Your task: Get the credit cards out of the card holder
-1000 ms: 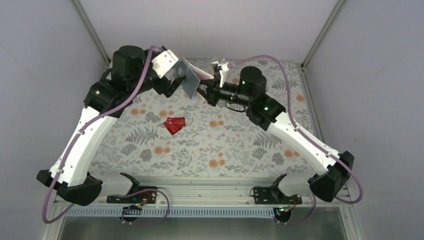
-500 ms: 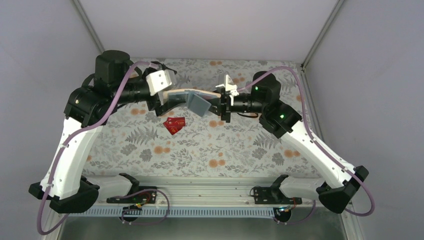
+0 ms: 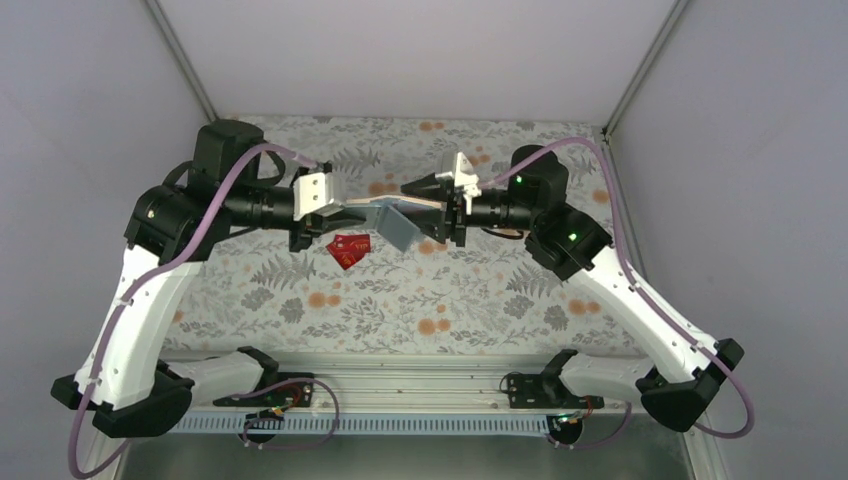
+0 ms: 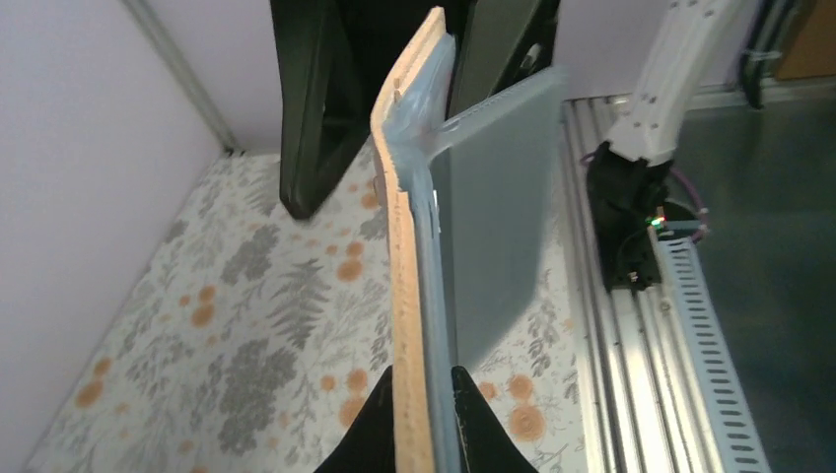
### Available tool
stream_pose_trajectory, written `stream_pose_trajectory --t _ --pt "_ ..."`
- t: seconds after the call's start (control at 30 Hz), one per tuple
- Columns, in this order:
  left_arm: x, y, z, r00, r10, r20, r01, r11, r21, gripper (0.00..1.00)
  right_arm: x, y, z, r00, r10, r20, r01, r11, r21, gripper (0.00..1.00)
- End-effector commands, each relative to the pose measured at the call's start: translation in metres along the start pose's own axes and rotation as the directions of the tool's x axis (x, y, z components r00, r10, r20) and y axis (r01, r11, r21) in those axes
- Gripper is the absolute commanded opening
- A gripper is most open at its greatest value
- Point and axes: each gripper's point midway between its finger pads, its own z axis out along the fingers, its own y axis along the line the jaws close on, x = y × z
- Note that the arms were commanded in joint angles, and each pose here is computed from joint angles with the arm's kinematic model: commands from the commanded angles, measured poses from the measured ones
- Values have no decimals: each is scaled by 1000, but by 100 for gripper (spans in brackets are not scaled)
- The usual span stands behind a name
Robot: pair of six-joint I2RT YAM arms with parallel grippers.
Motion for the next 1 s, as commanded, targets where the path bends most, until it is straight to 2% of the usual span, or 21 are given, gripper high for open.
stream_pose_trajectory --t 0.0,0.07,0.13,0.17,0.23,0.27,0.33,0.4,0.43,0.5,0.53,0.57,0.67,0.97 --pt "17 44 -2 989 -147 -33 135 962 -237 2 -3 -51 -23 997 73 13 -74 948 309 58" --pt "41 73 -4 962 -267 -53 230 902 -366 3 10 -85 -44 986 161 31 -156 859 487 66" --pt "67 88 -2 928 -365 -80 300 856 -421 2 25 -116 -74 966 247 70 -232 724 649 69" --pt "76 88 2 915 -393 -86 326 850 -414 2 29 -127 -90 958 272 94 -256 657 709 70" --pt "83 80 13 904 -420 -79 370 860 -351 3 26 -132 -110 951 277 136 -279 584 762 70" --pt "84 75 17 902 -427 -65 388 867 -312 3 20 -128 -113 954 261 148 -279 593 755 69" --pt "81 66 24 901 -431 -38 411 880 -237 2 -2 -104 -102 964 211 161 -265 712 650 67" --pt "76 63 24 905 -426 -10 415 887 -204 3 -22 -58 -71 975 165 151 -212 900 380 53" --pt "74 62 24 906 -423 2 416 890 -188 2 -26 -29 -55 977 154 146 -182 963 200 45" --pt "69 58 24 908 -418 20 416 897 -147 2 -24 21 -30 981 133 138 -120 988 -101 42" --pt "66 55 24 910 -414 31 415 902 -120 2 -20 35 -18 984 125 130 -102 980 -173 41" --pt "64 52 24 910 -412 40 414 906 -94 2 -14 39 -6 984 136 115 -112 974 -196 39" --pt "55 36 22 918 -390 67 391 920 9 2 7 18 20 976 213 54 -204 969 -137 29" --pt "31 0 10 942 -303 144 273 942 195 2 33 -2 33 965 262 28 -260 964 -59 22"
